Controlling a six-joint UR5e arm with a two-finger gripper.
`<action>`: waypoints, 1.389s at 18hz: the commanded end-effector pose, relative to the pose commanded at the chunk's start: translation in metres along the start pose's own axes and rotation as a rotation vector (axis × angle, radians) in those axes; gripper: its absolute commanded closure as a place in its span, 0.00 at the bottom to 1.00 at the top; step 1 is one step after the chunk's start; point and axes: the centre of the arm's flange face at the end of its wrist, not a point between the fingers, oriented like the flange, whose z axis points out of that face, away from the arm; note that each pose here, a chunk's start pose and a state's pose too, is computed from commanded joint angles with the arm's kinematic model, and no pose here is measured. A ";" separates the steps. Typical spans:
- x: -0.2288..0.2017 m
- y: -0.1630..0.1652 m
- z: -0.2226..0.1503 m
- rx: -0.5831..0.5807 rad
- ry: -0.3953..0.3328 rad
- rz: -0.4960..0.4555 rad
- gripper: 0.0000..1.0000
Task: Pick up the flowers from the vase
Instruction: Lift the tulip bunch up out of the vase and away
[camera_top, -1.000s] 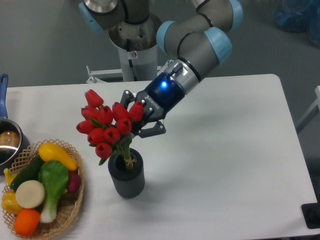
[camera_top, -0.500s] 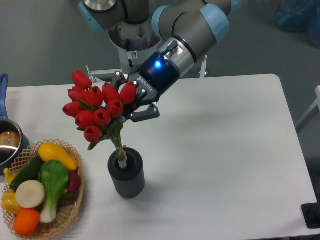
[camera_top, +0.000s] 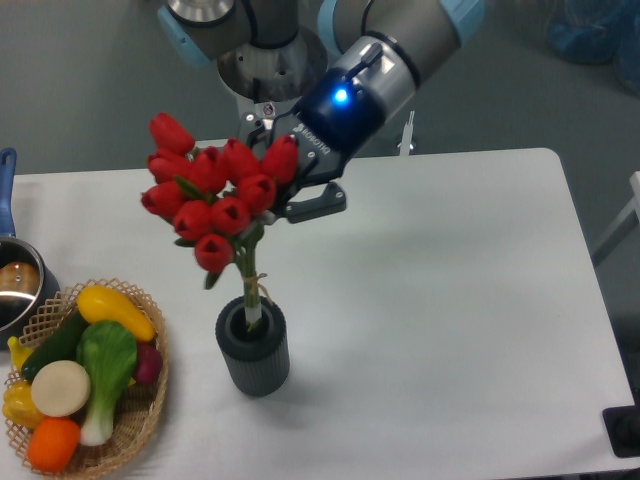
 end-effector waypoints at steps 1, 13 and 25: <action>-0.004 -0.006 -0.008 0.002 -0.019 -0.004 0.76; -0.081 0.017 -0.106 0.023 -0.208 -0.003 0.76; -0.086 0.025 -0.117 0.023 -0.226 -0.002 0.76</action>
